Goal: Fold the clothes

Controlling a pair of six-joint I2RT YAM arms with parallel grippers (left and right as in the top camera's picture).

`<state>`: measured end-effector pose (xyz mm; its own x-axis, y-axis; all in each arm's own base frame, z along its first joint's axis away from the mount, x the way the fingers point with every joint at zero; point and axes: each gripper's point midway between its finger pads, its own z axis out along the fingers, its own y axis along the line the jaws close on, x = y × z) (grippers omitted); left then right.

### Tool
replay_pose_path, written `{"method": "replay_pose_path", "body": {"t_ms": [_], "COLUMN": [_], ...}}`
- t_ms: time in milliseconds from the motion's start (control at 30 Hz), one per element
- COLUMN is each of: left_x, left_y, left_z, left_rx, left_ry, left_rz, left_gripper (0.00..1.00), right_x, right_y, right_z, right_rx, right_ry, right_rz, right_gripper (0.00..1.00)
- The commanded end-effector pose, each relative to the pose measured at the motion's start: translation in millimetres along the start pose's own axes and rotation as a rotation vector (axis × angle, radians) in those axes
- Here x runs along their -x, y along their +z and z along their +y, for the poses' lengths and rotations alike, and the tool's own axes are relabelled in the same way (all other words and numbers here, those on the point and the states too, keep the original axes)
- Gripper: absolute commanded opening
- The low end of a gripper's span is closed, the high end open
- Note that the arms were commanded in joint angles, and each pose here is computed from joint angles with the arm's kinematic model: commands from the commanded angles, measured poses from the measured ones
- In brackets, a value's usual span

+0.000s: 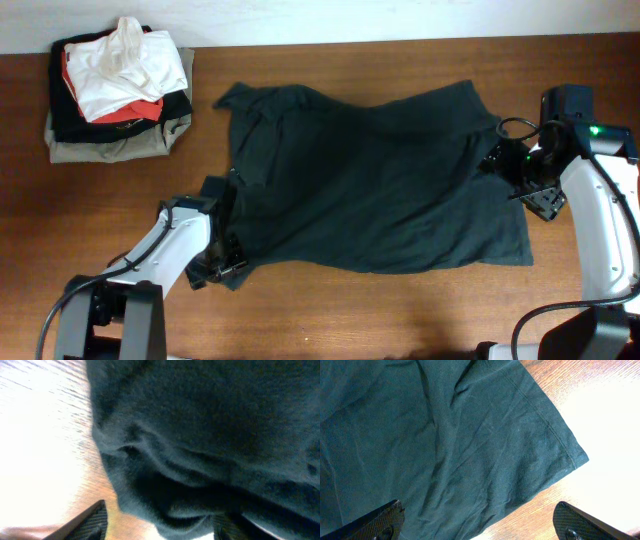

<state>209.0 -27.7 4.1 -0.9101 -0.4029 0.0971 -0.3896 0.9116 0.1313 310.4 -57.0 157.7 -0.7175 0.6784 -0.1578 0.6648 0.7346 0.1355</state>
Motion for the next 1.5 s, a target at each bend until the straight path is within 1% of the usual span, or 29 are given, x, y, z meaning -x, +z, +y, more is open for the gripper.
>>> {"method": "replay_pose_path", "body": {"t_ms": [0,67,133,167,233,267,433,500,533,600,733,833,933,1033,1100,1200,1467], "left_x": [-13.6,-13.8,-13.8,-13.9,-14.2,-14.1,-14.1,-14.1,-14.1,-14.1,-14.8,-15.6,-15.7,-15.8,-15.8,-16.3,-16.2], "left_y": [13.0,13.0,13.0,13.0,13.0,13.0,13.0,13.0,13.0,13.0,12.9,12.8,12.8,12.7,12.8,12.8,12.7], "left_z": [-3.6,-4.2,-4.2,-4.1,-3.9,-3.8,-4.0,-4.0,-4.0,-4.0,-5.0,-6.0,-5.9,-5.9,-5.9,-5.6,-5.6], "left_rx": [-0.038,-0.041,-0.041,-0.040,-0.040,-0.039,-0.040,-0.040,-0.040,-0.040,-0.046,-0.052,-0.051,-0.051,-0.052,-0.050,-0.050], "left_ry": [0.000,0.000,0.000,0.000,0.000,0.000,0.000,0.000,0.000,0.000,0.000,0.000,0.000,0.000,0.000,0.000,0.000], "left_rz": [0.055,0.056,0.056,0.057,0.058,0.058,0.057,0.057,0.057,0.057,0.062,0.066,0.067,0.067,0.067,0.069,0.069], "left_gripper": [0.56,0.48,0.34,0.24,0.14,0.10,0.01,0.01,0.01,0.01,0.01,0.01,0.01,0.01,0.01,0.01,0.01], "right_x": [0.1,0.2,0.1,-0.5,-0.3,-0.1,1.7,-0.4,-3.2,-7.5,-30.9,-42.5,-47.9,-62.6,-66.1,-72.4,-77.2], "right_y": [1.2,1.2,1.2,1.2,1.2,1.1,1.2,7.3,16.4,30.4,58.0,75.1,93.0,108.4,116.0,120.6,137.8], "right_z": [-3.3,-3.7,-3.7,-4.0,-4.9,-6.4,-49.0,-64.9,-84.2,-97.4,-117.0,-120.6,-123.5,-129.1,-130.8,-133.4,-135.2], "right_rx": [-0.021,-0.023,-0.023,-0.024,-0.029,-0.037,-0.183,-0.203,-0.226,-0.214,-0.222,-0.223,-0.214,-0.229,-0.226,-0.235,-0.210], "right_ry": [0.006,0.006,0.006,0.006,0.006,0.009,0.196,0.244,0.318,0.374,0.432,0.434,0.445,0.518,0.521,0.550,0.551], "right_rz": [-0.006,-0.007,-0.006,-0.004,-0.006,-0.007,-0.018,0.004,0.025,0.054,0.129,0.147,0.134,0.143,0.137,0.142,0.114], "right_gripper": [0.99,0.99,0.99,0.99,0.99,0.99,0.99,0.99,0.99,0.99,0.99,0.99,0.99,0.99,1.00,0.94,0.93]}}
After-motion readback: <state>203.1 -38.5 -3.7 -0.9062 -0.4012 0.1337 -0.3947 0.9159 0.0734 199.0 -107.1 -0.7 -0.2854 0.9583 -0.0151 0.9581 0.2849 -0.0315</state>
